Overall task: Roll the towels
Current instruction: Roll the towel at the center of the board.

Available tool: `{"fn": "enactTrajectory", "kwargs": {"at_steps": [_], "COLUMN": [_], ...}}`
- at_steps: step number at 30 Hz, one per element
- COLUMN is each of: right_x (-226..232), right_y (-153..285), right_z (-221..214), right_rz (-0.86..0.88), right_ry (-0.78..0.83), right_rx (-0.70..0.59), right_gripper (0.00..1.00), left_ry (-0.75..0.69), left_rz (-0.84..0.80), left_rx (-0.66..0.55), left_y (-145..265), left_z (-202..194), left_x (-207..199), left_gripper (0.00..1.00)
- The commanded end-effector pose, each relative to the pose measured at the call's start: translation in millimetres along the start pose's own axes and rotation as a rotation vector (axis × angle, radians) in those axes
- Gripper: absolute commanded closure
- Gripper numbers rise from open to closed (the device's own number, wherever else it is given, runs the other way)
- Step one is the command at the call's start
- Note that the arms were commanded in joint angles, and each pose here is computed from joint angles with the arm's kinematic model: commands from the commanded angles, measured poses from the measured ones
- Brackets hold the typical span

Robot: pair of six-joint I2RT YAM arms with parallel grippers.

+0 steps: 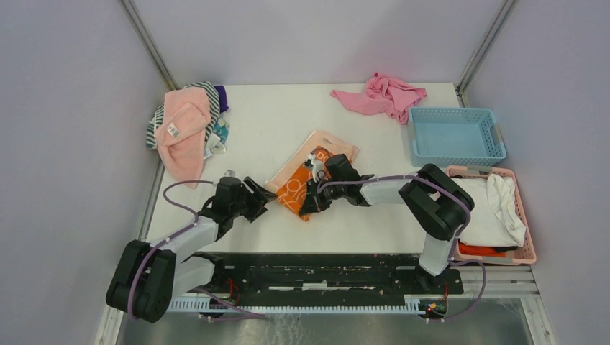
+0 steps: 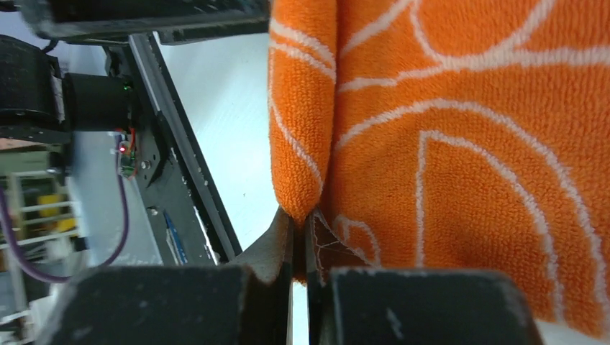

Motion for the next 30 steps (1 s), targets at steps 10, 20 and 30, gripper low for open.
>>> {"fn": "enactTrajectory", "kwargs": {"at_steps": [10,20,30], "right_x": [-22.1,-24.1,-3.9], "right_y": [-6.4,14.4,61.3], "right_z": [-4.8,2.4,23.4], "right_rz": [0.185,0.041,-0.509], "right_ry": [-0.296,-0.21,0.288], "right_rx": [-0.003,0.026,0.097], "right_gripper": [0.99,0.8,0.51], "left_ry": [0.002,0.011,0.004], "left_rz": [0.039,0.189,0.24], "left_rx": [-0.028,0.011,0.025], "left_y": [-29.7,-53.3,-52.0], "left_z": [17.6,10.6,6.9], "left_x": [-15.2,21.5,34.4], "left_gripper": [0.3,0.53,0.55]}}
Point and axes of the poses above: each gripper's point midway between its finger pads, its own y axis back along the fingers, its own x axis along the line the jaws close on, z = x × y, the point moved 3 cm from there along y, back along the fingers, and after that the axes turned 7 degrees about y, right-handed, at the moved point
